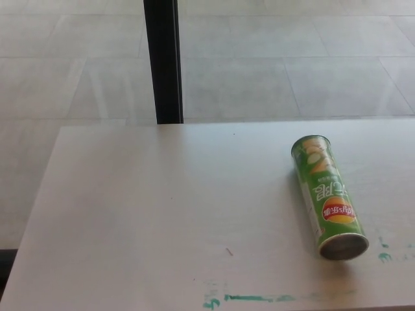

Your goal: Use the right hand as a fist to push the chips tray inside its container kept in the middle of the desk

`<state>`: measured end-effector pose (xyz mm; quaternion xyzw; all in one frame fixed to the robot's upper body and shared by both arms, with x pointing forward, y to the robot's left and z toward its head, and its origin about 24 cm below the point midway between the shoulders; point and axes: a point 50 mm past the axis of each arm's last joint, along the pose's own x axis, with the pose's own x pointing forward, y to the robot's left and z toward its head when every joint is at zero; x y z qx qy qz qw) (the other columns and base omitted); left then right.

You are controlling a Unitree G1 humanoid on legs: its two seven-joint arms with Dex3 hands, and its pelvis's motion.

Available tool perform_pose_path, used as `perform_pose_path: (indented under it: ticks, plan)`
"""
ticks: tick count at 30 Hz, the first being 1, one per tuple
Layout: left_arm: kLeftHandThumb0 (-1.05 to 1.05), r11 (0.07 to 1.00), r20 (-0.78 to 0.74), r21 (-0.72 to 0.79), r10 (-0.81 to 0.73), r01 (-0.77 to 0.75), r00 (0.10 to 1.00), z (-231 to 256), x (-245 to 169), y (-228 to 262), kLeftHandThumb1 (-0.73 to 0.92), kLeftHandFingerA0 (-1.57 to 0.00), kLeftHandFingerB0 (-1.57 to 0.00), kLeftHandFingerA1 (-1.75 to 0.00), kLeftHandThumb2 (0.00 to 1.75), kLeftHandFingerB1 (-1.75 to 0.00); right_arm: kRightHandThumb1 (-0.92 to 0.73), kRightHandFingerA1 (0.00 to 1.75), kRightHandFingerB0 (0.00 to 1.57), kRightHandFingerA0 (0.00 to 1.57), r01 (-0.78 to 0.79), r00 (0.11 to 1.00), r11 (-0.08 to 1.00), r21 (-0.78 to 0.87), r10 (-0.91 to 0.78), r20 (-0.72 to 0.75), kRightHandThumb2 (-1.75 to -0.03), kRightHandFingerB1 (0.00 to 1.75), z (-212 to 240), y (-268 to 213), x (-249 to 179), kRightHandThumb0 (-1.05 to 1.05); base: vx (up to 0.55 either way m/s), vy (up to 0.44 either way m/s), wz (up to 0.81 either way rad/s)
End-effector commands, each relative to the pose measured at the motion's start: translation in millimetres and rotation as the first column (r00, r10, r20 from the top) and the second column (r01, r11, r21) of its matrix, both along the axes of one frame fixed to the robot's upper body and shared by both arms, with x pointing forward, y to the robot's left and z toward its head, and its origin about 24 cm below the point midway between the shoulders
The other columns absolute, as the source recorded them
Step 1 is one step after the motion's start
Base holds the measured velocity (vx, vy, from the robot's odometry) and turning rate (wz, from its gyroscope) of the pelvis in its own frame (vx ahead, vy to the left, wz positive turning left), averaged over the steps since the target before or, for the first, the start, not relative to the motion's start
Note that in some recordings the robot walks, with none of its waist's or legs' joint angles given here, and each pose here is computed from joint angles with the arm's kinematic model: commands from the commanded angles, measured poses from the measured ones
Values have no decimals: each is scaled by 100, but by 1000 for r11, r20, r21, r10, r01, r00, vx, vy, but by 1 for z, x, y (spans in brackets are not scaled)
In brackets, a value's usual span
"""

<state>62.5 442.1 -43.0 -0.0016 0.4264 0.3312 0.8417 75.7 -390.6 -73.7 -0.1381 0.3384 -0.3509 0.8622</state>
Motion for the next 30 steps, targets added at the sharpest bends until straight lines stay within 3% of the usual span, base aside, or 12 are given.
perform_pose_path:
  ticks: [1,11,12,13,16,17,25,26,27,28,30]
  plan:
    - [-17,1000,8,9,20,-20,1000,5,-1,5,64,-47,-32,-85,135,-75,-66,69,33,60,3,1000,1000,-15,-2,23,-100,51,6,-7,-3,-64,0,0,0]
    - [-23,1000,-7,21,-7,7,1000,4,-2,4,60,-43,-28,-83,135,-74,-66,69,37,61,-8,1000,1000,-29,9,23,-99,53,5,-5,-2,-60,0,0,0]
    - [-20,1000,22,3,24,-24,999,4,-2,4,62,-45,-30,-85,136,-75,-81,60,42,66,-2,1000,1000,-18,3,29,-65,38,5,-4,-2,-58,0,0,0]
    - [-18,1000,21,2,17,-17,1000,6,2,5,63,-46,-34,-85,136,-76,-82,62,41,65,-14,1000,1000,-21,15,25,-65,38,4,-4,-3,-58,0,0,0]
    - [-18,1000,24,2,12,-12,1000,6,3,4,63,-46,-31,-85,136,-76,-82,63,41,67,-15,999,1000,-22,16,29,-65,38,5,-4,-3,-59,0,0,0]
    - [-18,1000,27,0,16,-16,1000,6,3,4,62,-48,-35,-87,135,-77,-67,69,35,61,-17,1000,1000,-22,17,21,-99,52,4,-4,-3,-60,0,0,0]
    - [-19,1000,38,-7,9,-8,999,6,7,4,62,-48,-32,-87,136,-77,-66,69,35,58,-15,999,1000,-14,16,39,-99,52,5,-4,1,-61,0,0,0]
    - [-32,1000,19,10,-1,1,1000,6,7,4,26,-40,-26,-105,170,-88,-67,69,32,60,-31,999,999,-29,31,26,-100,51,6,-4,2,-63,0,0,0]
    - [-32,1000,16,13,-1,1,1000,6,7,4,26,-40,-26,-105,170,-88,-67,69,32,60,-35,999,999,-32,36,19,-100,51,6,-4,2,-63,0,0,0]
    - [-46,1000,13,14,4,-4,1000,5,7,4,34,-43,-27,-95,147,-81,-68,68,31,58,-38,999,999,-29,38,17,-100,51,6,-4,2,-62,0,0,0]
    - [-46,1000,10,16,12,-12,1000,5,7,4,34,-43,-27,-95,147,-81,-68,68,31,58,-39,999,999,-24,40,16,-100,51,6,-5,3,-62,0,0,0]
